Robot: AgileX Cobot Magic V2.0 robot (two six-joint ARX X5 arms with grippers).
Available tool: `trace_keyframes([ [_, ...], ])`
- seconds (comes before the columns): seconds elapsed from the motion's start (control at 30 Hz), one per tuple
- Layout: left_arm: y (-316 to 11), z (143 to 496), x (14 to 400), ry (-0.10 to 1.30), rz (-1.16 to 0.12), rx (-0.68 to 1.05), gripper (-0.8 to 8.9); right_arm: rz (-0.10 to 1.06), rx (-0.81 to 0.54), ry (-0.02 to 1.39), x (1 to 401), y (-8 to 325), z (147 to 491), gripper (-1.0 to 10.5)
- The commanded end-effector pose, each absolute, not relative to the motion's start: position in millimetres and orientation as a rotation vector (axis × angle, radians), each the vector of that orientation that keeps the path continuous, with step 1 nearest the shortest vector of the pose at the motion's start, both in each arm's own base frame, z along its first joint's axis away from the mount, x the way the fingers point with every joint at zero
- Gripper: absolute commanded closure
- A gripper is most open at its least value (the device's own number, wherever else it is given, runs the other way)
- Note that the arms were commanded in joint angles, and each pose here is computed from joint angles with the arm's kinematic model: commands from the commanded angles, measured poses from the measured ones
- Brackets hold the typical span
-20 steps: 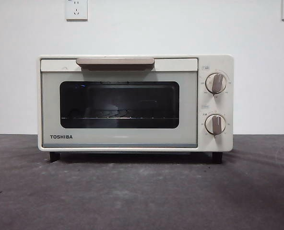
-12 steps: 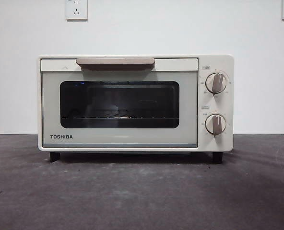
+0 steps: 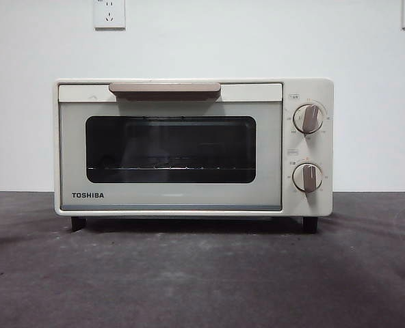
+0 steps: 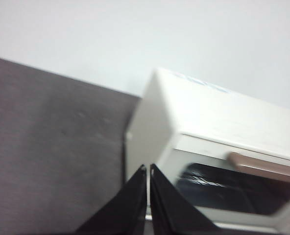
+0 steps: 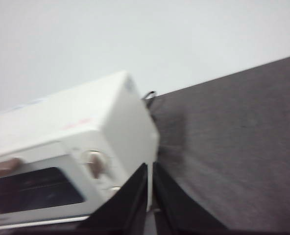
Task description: The left arm flap open the oven, the right arm pick bread and place it into oven, the left arm flap close the oven
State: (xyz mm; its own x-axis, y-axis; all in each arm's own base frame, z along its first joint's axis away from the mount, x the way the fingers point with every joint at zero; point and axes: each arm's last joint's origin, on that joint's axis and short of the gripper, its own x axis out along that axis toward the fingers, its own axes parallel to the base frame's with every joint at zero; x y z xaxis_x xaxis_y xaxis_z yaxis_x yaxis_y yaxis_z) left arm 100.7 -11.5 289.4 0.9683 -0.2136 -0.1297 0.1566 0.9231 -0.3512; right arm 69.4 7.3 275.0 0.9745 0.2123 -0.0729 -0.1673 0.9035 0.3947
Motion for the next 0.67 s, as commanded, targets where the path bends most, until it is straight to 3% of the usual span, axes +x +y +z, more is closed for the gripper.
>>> trace_keyframes([
  [0.03,-14.4,320.6,102.7,0.178,-0.256,-0.333,7.96,0.246,0.376,0.121,67.4,8.7,297.9,9.3],
  [0.37,-37.1,361.0,109.0,0.320,-0.609,-0.243,7.96,0.524,0.267,0.295,75.3,17.3,349.1,9.3],
  [0.53,-46.2,361.6,103.6,0.367,-0.759,-0.142,7.97,0.627,0.163,0.375,77.2,23.3,352.0,9.3],
  [0.67,-49.2,357.3,99.7,0.400,-0.807,-0.094,7.96,0.684,0.112,0.441,77.7,26.9,345.7,9.3],
])
